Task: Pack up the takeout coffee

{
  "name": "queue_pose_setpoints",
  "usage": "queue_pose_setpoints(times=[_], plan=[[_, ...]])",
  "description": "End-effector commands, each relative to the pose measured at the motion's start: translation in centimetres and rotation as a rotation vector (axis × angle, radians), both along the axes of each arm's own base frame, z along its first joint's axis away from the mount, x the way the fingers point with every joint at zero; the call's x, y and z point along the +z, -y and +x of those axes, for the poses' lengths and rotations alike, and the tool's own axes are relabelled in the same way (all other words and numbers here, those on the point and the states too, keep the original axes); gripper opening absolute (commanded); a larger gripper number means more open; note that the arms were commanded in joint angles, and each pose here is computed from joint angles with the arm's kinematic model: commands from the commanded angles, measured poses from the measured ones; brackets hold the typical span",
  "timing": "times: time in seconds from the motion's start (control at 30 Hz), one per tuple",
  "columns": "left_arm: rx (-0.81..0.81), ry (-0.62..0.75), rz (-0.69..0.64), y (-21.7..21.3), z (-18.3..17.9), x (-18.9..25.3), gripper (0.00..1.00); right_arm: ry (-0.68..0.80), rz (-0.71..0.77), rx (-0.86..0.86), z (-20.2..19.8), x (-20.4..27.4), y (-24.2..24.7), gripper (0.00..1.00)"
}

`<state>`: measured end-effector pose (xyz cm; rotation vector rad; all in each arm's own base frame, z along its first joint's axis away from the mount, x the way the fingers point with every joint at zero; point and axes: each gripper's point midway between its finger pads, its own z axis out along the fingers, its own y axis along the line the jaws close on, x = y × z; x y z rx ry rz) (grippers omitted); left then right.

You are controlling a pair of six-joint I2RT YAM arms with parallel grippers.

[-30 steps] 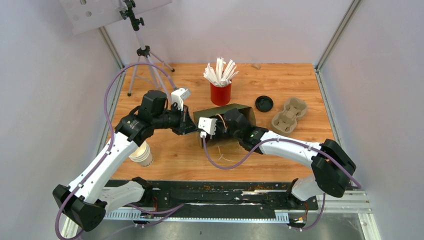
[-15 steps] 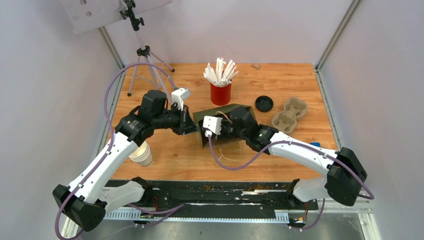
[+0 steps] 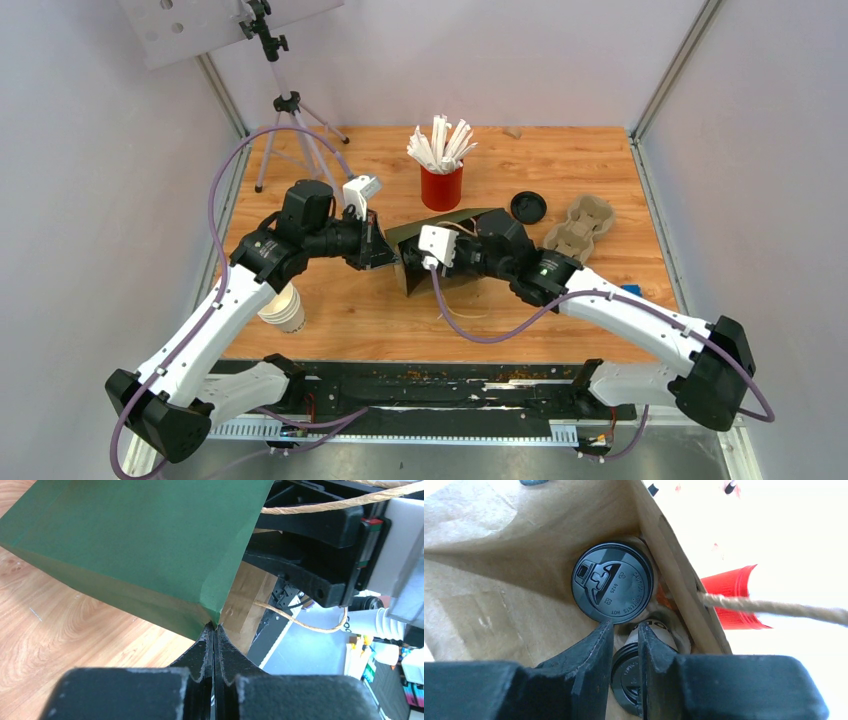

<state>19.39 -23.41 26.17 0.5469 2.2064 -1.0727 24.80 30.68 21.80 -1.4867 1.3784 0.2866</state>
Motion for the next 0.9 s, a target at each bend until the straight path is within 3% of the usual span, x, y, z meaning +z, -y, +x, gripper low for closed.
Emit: queue_pose_setpoints(times=[0.0,0.23,0.53,0.87], plan=[[-0.010,0.036,-0.068,0.6,-0.1,2.2,0.00,0.015,0.087,0.000,-0.6,4.1,0.2,0.26],[0.004,0.031,-0.094,0.6,-0.4,3.0,0.00,0.028,0.142,0.002,-1.4,6.7,0.9,0.28],[0.031,0.006,-0.104,0.5,-0.4,3.1,0.00,0.030,0.210,0.022,-2.7,9.1,1.4,0.39],[0.066,-0.031,-0.101,0.0,0.1,3.0,0.00,0.067,0.287,-0.031,-2.0,12.3,1.8,0.41]])
